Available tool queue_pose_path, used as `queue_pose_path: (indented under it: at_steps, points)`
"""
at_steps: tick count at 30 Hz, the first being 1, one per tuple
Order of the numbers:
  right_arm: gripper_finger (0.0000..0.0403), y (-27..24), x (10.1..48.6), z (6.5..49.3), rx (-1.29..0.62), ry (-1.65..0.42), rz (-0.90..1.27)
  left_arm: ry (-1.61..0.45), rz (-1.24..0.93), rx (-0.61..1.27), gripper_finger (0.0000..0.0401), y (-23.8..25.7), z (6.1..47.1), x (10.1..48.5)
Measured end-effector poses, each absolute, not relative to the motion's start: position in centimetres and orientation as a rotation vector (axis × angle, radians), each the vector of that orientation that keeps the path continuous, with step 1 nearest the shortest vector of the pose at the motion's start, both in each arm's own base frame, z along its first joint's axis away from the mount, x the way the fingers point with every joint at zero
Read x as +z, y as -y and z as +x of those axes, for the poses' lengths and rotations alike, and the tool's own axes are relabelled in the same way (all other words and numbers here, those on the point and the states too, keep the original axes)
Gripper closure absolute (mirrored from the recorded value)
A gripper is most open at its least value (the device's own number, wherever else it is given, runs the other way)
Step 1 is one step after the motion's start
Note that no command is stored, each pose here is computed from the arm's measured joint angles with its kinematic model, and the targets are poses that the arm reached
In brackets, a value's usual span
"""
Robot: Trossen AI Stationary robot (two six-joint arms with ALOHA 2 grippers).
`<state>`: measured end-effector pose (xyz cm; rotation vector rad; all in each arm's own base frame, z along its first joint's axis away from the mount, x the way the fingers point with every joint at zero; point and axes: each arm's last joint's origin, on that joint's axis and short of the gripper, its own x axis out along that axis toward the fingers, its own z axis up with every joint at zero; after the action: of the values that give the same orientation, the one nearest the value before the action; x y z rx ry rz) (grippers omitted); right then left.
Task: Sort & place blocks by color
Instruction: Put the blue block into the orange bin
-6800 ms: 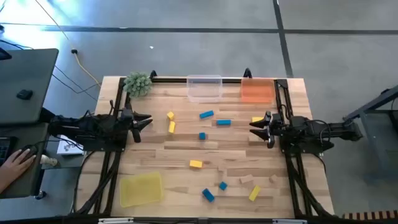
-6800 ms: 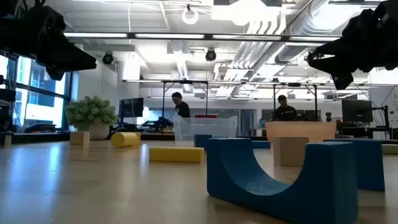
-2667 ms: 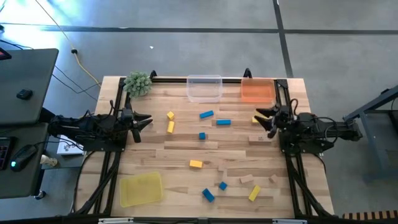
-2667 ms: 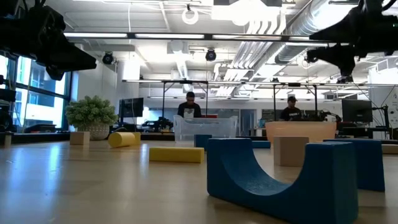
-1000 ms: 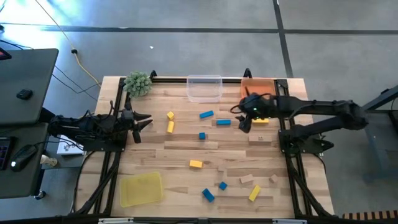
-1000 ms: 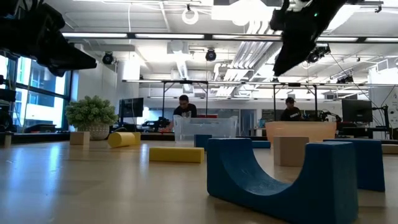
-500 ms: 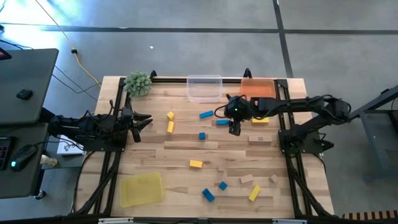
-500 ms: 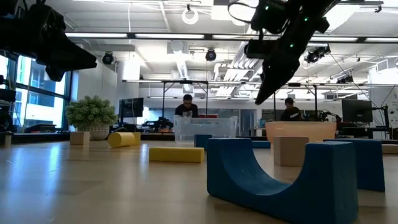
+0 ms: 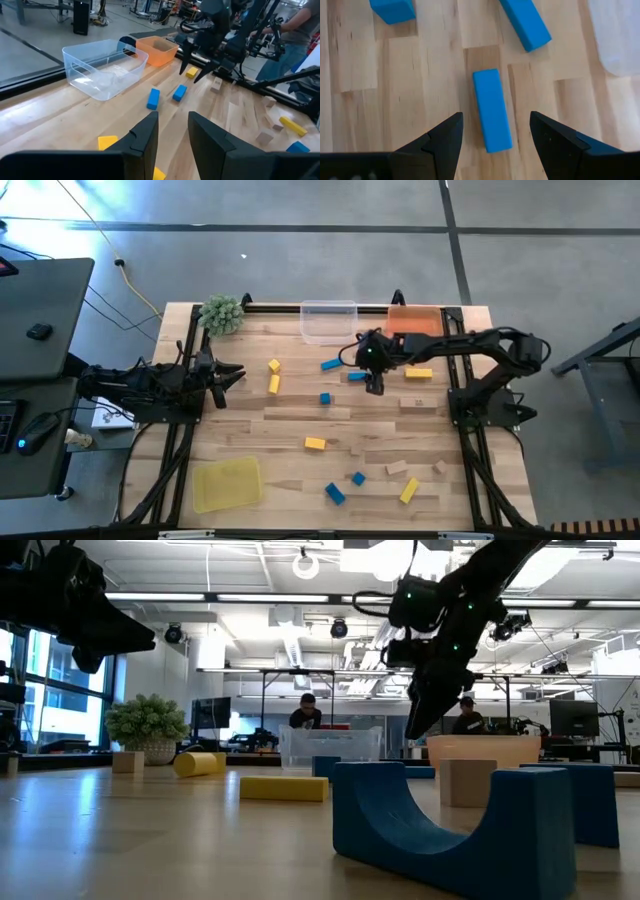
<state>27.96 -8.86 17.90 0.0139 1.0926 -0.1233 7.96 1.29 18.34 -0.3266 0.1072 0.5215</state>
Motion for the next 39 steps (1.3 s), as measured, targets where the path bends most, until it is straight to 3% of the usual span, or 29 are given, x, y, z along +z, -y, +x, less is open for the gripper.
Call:
queue_pose_path:
  at_steps: [24,28,36,39]
  points:
    - [0.0186,10.2,13.5,28.7,-0.121,-1.218,0.039,-0.107,-0.33,0.522,0.0306,-1.3,8.0,18.3]
    - [0.0217,10.1,13.5,28.7,-0.123,-1.216,0.077,-0.107,-0.33,0.522,0.0306,-1.3,8.0,18.3]
    - [0.0319,10.0,13.6,28.5,-0.155,-1.22,0.161,-0.108,-0.329,0.522,0.0306,-1.3,8.0,18.3]
    - [0.0327,10.0,13.6,28.5,-0.169,-1.218,0.204,-0.108,-0.329,0.522,0.0306,-1.3,8.0,18.3]
